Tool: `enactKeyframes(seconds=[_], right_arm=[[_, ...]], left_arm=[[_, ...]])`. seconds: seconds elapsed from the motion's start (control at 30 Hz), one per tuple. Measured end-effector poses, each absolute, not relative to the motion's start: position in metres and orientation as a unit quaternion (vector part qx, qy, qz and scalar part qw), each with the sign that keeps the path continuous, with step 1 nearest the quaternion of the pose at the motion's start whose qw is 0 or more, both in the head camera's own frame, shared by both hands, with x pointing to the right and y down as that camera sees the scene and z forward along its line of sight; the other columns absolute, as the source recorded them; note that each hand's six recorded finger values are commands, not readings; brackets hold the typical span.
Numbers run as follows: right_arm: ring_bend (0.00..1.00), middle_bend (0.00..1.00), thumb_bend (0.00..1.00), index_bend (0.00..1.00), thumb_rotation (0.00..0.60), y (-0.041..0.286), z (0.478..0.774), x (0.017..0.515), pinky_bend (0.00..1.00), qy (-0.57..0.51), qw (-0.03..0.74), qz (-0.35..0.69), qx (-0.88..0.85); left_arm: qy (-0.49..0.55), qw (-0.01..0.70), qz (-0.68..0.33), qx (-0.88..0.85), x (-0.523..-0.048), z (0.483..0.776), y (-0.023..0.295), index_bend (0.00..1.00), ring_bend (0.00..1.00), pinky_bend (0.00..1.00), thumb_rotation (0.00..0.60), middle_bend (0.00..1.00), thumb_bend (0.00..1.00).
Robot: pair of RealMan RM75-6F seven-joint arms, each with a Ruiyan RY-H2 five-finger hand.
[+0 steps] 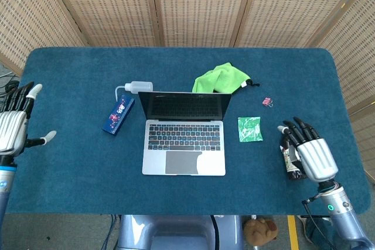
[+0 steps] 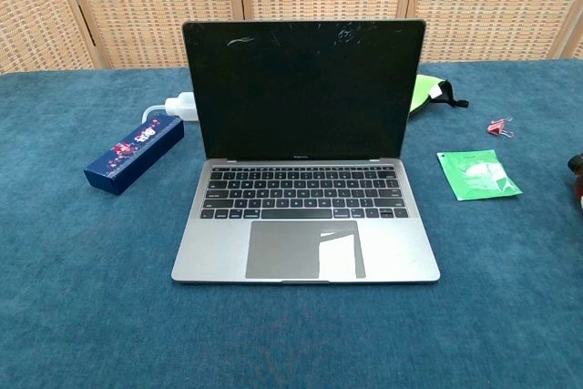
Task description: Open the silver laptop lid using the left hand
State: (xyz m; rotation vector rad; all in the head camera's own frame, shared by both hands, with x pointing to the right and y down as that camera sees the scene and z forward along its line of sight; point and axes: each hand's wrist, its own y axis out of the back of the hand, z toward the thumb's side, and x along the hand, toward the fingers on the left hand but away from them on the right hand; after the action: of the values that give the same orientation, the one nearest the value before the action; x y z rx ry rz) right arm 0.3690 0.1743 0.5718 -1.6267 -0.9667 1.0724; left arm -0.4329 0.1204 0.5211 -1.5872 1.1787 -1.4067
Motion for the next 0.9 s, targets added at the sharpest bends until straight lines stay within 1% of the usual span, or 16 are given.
enactKeyframes(seconds=[0.07, 0.17, 0.27, 0.4, 0.6, 0.9], right_arm=[[0.0, 0.01, 0.0, 0.1, 0.6, 0.179, 0.563, 0.376, 0.06, -0.417, 0.457, 0.43, -0.657], [0.0, 0.0, 0.0, 0.05, 0.6, 0.189, 0.553, 0.379, 0.01, -0.44, 0.436, 0.426, -0.659], [0.0, 0.0, 0.0, 0.01, 0.6, 0.202, 0.545, 0.38, 0.0, -0.454, 0.419, 0.431, -0.658], [0.0, 0.0, 0.0, 0.0, 0.6, 0.221, 0.539, 0.381, 0.0, -0.452, 0.411, 0.454, -0.648], [0.0, 0.0, 0.0, 0.0, 0.6, 0.238, 0.535, 0.386, 0.0, -0.45, 0.408, 0.481, -0.632], [0.0, 0.0, 0.0, 0.0, 0.6, 0.239, 0.539, 0.388, 0.0, -0.445, 0.397, 0.495, -0.632]], left_arm=[[0.464, 0.338, -0.547, -0.61, -0.449, 0.523, 0.141, 0.0, 0.0, 0.0, 0.6, 0.0, 0.0], [0.469, 0.326, -0.557, -0.603, -0.468, 0.53, 0.176, 0.0, 0.0, 0.0, 0.6, 0.0, 0.0], [0.47, 0.328, -0.561, -0.598, -0.468, 0.534, 0.194, 0.0, 0.0, 0.0, 0.6, 0.0, 0.0], [0.469, 0.346, -0.566, -0.583, -0.46, 0.534, 0.211, 0.0, 0.0, 0.0, 0.6, 0.0, 0.0], [0.466, 0.371, -0.574, -0.561, -0.453, 0.531, 0.232, 0.0, 0.0, 0.0, 0.6, 0.0, 0.0], [0.465, 0.364, -0.581, -0.561, -0.459, 0.534, 0.23, 0.0, 0.0, 0.0, 0.6, 0.0, 0.0]])
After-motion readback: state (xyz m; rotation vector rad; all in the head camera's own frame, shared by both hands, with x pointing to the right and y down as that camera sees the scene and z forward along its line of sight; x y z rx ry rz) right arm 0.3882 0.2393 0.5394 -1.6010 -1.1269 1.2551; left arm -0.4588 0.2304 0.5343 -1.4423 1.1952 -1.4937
